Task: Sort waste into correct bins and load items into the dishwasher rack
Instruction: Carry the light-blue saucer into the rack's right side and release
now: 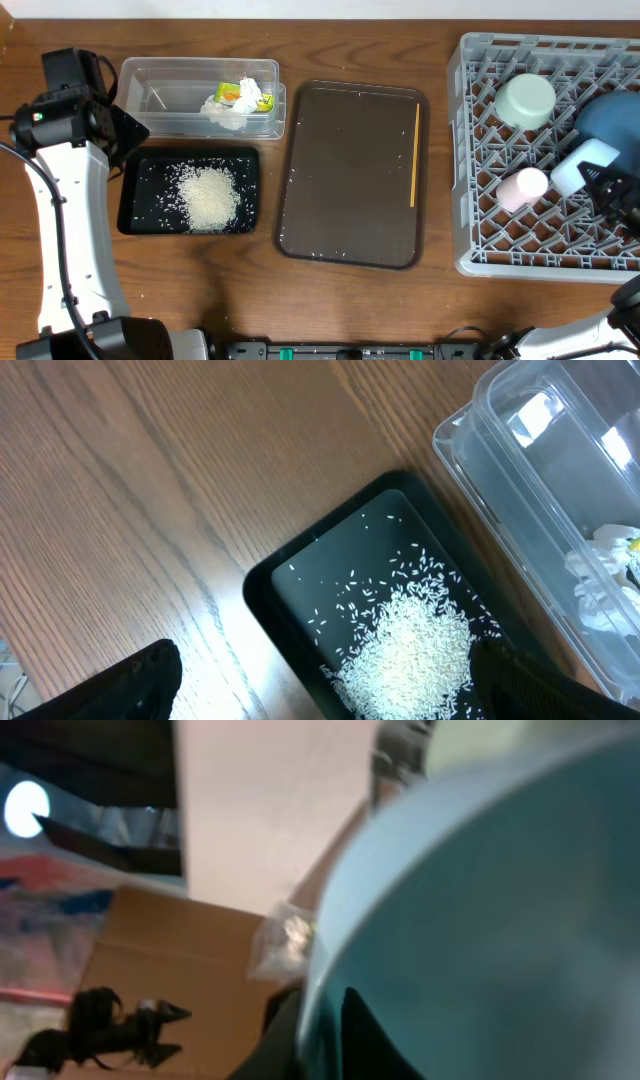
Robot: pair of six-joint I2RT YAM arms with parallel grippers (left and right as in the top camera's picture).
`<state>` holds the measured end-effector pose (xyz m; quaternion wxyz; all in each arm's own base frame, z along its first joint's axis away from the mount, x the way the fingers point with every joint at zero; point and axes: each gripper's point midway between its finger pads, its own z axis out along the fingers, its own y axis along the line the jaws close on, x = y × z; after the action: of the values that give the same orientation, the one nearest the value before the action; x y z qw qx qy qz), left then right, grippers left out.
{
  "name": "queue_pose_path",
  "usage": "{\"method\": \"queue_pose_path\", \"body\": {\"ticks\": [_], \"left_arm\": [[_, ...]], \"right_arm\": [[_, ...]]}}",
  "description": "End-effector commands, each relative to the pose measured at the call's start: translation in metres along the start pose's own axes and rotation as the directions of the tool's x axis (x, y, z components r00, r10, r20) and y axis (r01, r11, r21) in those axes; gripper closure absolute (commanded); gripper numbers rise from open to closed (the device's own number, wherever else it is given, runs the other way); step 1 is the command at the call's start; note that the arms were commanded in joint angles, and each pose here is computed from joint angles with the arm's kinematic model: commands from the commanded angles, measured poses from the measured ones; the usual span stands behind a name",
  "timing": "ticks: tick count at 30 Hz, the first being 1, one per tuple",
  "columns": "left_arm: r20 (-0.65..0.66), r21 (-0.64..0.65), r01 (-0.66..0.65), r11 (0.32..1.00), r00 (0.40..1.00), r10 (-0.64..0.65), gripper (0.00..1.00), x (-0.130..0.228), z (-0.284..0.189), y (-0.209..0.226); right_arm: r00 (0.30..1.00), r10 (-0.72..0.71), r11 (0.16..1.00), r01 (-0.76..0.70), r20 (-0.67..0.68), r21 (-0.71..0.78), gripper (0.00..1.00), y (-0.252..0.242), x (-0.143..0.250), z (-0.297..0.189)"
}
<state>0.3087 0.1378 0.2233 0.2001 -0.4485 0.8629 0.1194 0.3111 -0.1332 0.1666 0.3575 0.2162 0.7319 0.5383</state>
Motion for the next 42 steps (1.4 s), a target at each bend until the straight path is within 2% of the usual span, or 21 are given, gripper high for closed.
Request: {"method": "queue_pose_path", "body": {"ticks": [1,4,9,17,20,24,29,32,33,34,35,39,42], "left_arm": [[0.002,-0.007,0.011,1.0,1.0,-0.011,0.06,-0.001,0.0,0.002],[0.002,-0.007,0.011,1.0,1.0,-0.011,0.06,-0.001,0.0,0.002],[0.002,-0.007,0.011,1.0,1.0,-0.011,0.06,-0.001,0.0,0.002],[0.002,-0.007,0.011,1.0,1.0,-0.011,0.06,-0.001,0.0,0.002],[0.002,-0.007,0.011,1.0,1.0,-0.011,0.06,-0.001,0.0,0.002],[0.002,-0.007,0.011,1.0,1.0,-0.011,0.06,-0.001,0.0,0.002],[0.002,-0.007,0.011,1.0,1.0,-0.011,0.06,-0.001,0.0,0.002],[0.002,-0.007,0.011,1.0,1.0,-0.011,0.06,-0.001,0.0,0.002],[0.002,-0.007,0.011,1.0,1.0,-0.011,0.06,-0.001,0.0,0.002],[0.002,-0.007,0.011,1.0,1.0,-0.011,0.06,-0.001,0.0,0.002],[0.002,-0.007,0.011,1.0,1.0,-0.011,0.06,-0.001,0.0,0.002],[0.002,-0.007,0.011,1.0,1.0,-0.011,0.06,-0.001,0.0,0.002],[0.002,-0.007,0.011,1.0,1.0,-0.011,0.06,-0.001,0.0,0.002]], "right_arm": [[0.996,0.087,0.991,-0.084,-0.027,0.102,0.81,-0.02,0.007,-0.01],[0.986,0.167,0.969,-0.163,-0.009,0.187,0.7,-0.035,0.006,-0.022],[0.972,0.229,0.926,-0.233,0.049,0.297,0.63,-0.044,0.002,-0.041],[0.985,0.101,0.867,-0.156,0.139,0.473,0.59,0.004,-0.005,-0.063],[0.983,-0.008,0.849,-0.091,0.185,0.521,0.59,0.037,-0.006,-0.071],[0.953,-0.18,0.781,-0.012,0.244,0.624,0.57,0.077,-0.007,-0.083],[0.905,-0.332,0.697,0.045,0.267,0.715,0.61,0.112,-0.005,-0.083],[0.885,-0.386,0.592,0.023,0.259,0.805,0.67,0.108,-0.01,-0.085],[0.883,-0.395,0.56,0.012,0.254,0.829,0.76,0.104,-0.013,-0.085],[0.884,-0.401,0.53,0.008,0.242,0.848,0.9,0.1,-0.016,-0.082],[0.888,-0.4,0.506,0.007,0.228,0.862,0.99,0.094,-0.02,-0.078],[0.919,-0.361,0.427,0.014,0.157,0.904,0.99,0.061,-0.031,-0.058],[0.953,-0.27,0.385,-0.025,0.139,0.922,0.99,0.024,-0.033,-0.046]]}}
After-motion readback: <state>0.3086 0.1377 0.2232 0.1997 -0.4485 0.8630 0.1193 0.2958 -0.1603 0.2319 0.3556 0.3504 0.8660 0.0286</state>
